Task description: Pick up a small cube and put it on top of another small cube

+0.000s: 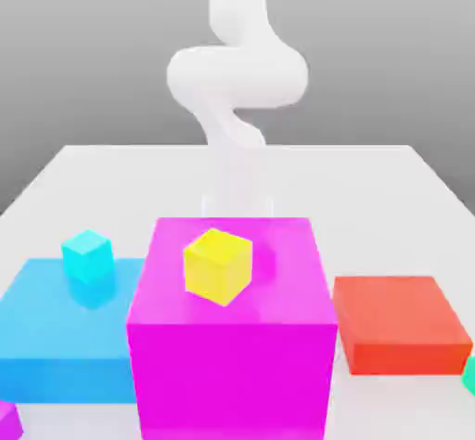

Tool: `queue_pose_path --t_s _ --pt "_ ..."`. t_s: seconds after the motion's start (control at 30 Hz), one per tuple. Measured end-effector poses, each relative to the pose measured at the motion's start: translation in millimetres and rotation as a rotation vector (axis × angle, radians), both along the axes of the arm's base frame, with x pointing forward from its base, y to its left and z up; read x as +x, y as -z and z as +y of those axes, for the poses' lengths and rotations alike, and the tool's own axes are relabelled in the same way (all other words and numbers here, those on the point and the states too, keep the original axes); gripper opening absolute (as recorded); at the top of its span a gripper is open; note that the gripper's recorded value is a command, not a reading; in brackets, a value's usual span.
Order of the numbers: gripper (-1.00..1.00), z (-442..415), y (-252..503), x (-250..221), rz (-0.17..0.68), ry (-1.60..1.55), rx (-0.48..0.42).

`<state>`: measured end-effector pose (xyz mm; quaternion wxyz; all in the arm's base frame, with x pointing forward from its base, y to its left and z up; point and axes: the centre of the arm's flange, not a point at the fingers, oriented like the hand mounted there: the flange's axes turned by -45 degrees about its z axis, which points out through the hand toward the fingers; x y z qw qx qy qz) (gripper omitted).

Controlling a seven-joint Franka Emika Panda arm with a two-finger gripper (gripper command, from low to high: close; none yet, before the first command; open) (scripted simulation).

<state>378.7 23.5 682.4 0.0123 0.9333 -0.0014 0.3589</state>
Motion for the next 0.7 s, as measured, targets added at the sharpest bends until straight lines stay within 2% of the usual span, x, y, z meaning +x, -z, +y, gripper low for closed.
queue_pose_path --t_s 0.17,0.37,0.53,0.7 --pt "0.00 50 68 56 0.127 -0.011 -0.058" --pt "0.00 110 159 100 0.265 -0.048 -0.111" --pt "0.00 161 241 117 0.375 -0.095 -0.139" --pt "0.00 218 323 110 0.481 -0.165 -0.151"
